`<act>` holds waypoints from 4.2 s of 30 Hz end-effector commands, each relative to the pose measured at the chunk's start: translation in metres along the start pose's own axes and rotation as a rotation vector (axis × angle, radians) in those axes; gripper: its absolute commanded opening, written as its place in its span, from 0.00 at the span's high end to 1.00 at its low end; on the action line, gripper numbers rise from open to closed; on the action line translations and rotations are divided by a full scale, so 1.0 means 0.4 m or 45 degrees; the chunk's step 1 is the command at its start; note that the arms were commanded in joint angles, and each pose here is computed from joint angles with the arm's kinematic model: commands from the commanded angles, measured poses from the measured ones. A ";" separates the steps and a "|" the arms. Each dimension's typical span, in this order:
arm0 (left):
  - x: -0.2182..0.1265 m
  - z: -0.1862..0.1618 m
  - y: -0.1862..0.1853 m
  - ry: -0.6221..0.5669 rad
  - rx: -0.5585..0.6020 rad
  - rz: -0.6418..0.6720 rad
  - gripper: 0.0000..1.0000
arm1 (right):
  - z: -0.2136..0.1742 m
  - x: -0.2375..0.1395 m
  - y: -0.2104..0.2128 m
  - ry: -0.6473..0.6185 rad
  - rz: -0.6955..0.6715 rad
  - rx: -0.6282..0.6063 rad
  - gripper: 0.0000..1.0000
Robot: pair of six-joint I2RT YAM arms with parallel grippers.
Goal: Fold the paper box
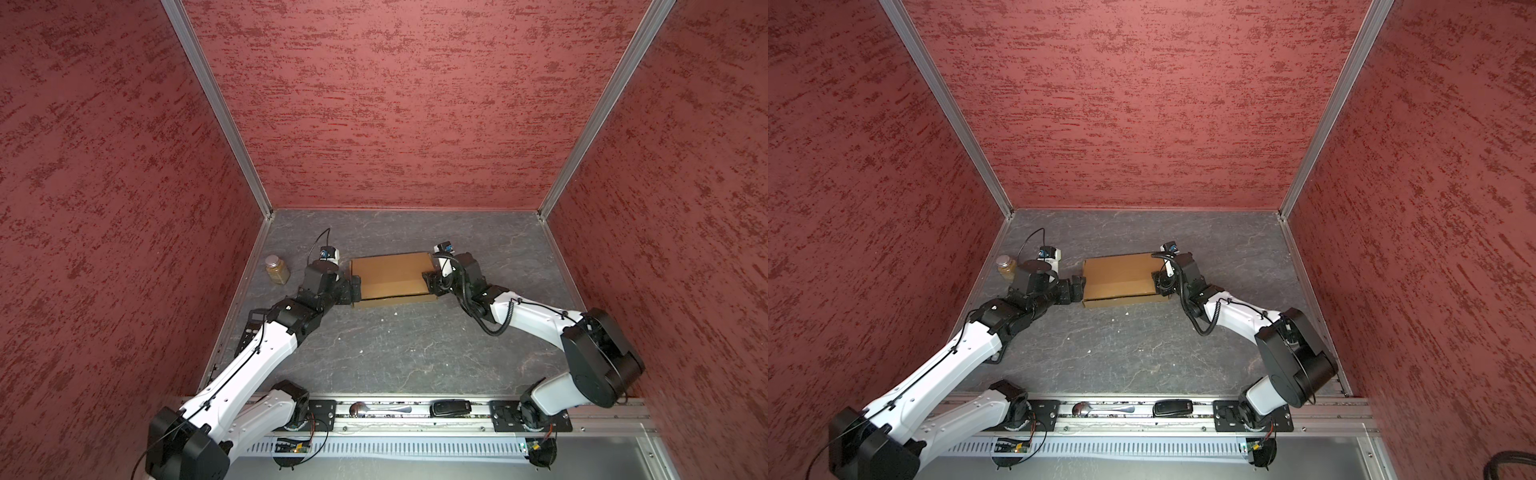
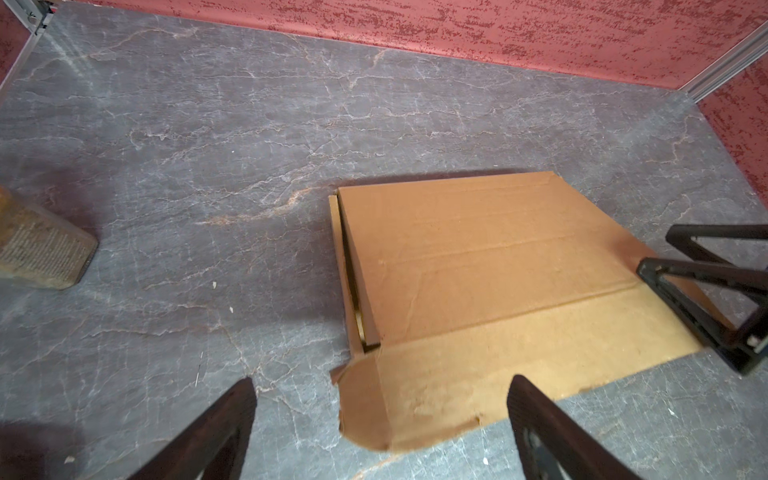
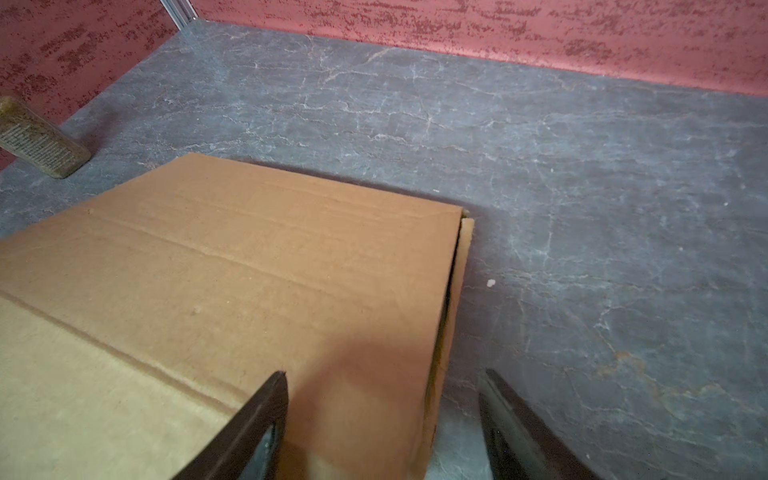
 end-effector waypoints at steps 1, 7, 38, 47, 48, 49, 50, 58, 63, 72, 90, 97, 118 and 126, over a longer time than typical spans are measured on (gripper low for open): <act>0.014 0.025 -0.016 -0.003 0.025 -0.050 0.03 | 0.002 -0.005 -0.002 -0.036 0.007 0.053 0.27; 0.072 0.011 -0.012 0.055 -0.001 -0.053 0.03 | -0.031 0.000 -0.007 -0.010 0.005 0.079 0.27; 0.250 -0.114 0.036 0.268 -0.093 0.022 0.28 | -0.147 0.025 -0.013 0.088 0.026 0.193 0.28; 0.263 -0.144 0.047 0.298 -0.103 0.039 0.40 | -0.180 0.041 -0.010 0.130 0.044 0.220 0.32; 0.264 -0.146 0.048 0.302 -0.103 0.041 0.41 | -0.182 0.043 -0.010 0.132 0.047 0.224 0.32; 0.266 -0.150 0.049 0.305 -0.103 0.042 0.43 | -0.186 0.044 -0.010 0.136 0.046 0.228 0.32; 0.266 -0.154 0.050 0.311 -0.104 0.044 0.44 | -0.189 0.047 -0.010 0.140 0.048 0.232 0.33; 0.274 -0.176 0.056 0.336 -0.118 0.053 0.50 | -0.213 0.058 -0.008 0.166 0.061 0.253 0.37; 0.273 -0.171 0.055 0.328 -0.122 0.055 0.51 | -0.203 0.053 -0.008 0.153 0.061 0.251 0.37; 0.232 -0.089 0.034 0.240 -0.099 0.034 0.50 | -0.157 0.027 -0.006 0.105 0.054 0.237 0.37; 0.191 -0.023 0.068 0.267 -0.143 0.063 0.64 | -0.029 -0.014 -0.015 0.038 -0.036 0.131 0.34; 0.233 -0.036 0.081 0.313 -0.157 0.072 0.66 | -0.006 -0.014 -0.009 0.024 -0.017 0.115 0.34; 0.322 -0.053 0.091 0.375 -0.164 0.087 0.76 | 0.009 -0.019 -0.005 -0.002 0.011 0.123 0.34; 0.340 -0.056 0.091 0.391 -0.167 0.081 0.80 | 0.010 -0.018 -0.011 0.002 0.004 0.127 0.34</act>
Point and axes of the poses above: each gripper's point midway between its finger pads, its own x axis out along the fingers, its own y axis along the line the jaws close on, z = x × y, the point moved 4 cm from there along -x, back along the fingers, and after that the axes turned 3 degrees about -x, right-handed, at the moved point
